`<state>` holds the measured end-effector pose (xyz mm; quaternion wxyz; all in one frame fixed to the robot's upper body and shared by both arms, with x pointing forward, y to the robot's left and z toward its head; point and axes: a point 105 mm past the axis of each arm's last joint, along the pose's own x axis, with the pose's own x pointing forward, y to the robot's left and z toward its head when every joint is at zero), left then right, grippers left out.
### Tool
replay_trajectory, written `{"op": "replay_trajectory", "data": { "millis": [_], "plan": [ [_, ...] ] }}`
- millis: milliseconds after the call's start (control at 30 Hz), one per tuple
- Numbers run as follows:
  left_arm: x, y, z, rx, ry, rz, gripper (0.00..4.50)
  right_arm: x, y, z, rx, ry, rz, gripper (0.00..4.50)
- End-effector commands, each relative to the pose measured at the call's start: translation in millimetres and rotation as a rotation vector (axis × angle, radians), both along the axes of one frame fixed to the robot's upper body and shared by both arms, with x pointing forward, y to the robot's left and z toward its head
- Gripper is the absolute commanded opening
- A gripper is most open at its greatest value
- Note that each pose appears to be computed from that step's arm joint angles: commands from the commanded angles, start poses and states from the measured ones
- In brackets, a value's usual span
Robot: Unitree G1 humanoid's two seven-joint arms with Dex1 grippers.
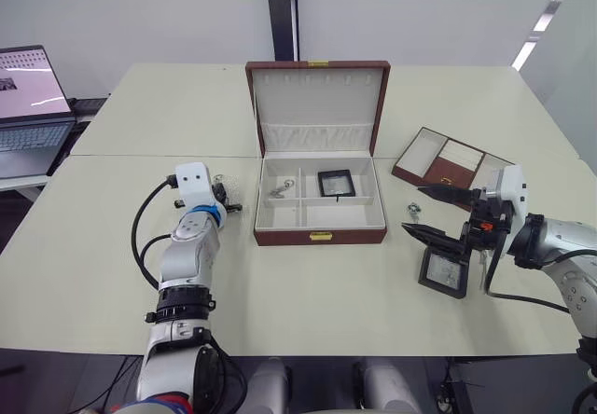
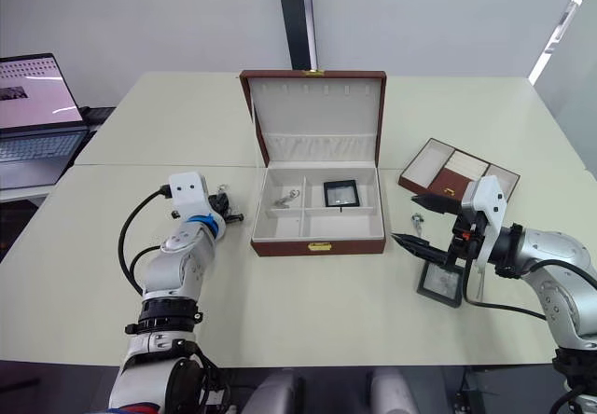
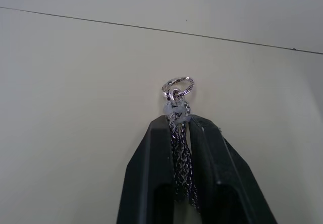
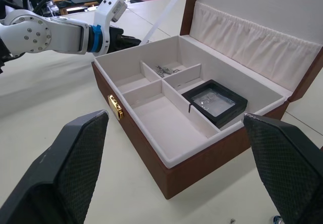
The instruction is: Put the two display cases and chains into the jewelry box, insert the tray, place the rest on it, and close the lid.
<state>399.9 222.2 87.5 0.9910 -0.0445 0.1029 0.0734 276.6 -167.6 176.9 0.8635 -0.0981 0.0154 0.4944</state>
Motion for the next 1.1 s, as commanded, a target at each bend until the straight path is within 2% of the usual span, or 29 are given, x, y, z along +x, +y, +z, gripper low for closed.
{"op": "replay_trajectory", "data": {
  "millis": [33,267,500,600,733,967,1100],
  "plan": [
    [-6,-3,-16,-0.019,0.052,-0.007,0.01,-1,3,10,0.008,-0.038,0.014,4.50],
    [-6,-8,1,-0.070,-0.034,-0.041,0.01,-1,2,10,0.012,-0.039,0.008,4.50],
    [-14,-12,45,-0.077,-0.173,-0.148,0.01,0,1,12,0.019,-0.047,-0.003,4.50],
    [-25,-17,68,-0.060,-0.222,-0.246,0.01,1,1,16,0.026,-0.059,-0.010,4.50],
    [-37,-20,88,-0.073,-0.248,-0.341,0.01,1,0,19,0.033,-0.069,-0.020,4.50],
    [-55,-43,123,-0.072,-0.246,-0.652,0.01,-2,-2,22,0.041,-0.084,-0.048,4.50],
    [-66,-62,135,-0.089,-0.223,-0.853,0.01,-6,-1,22,0.050,-0.092,-0.064,4.50]
  ]
}}
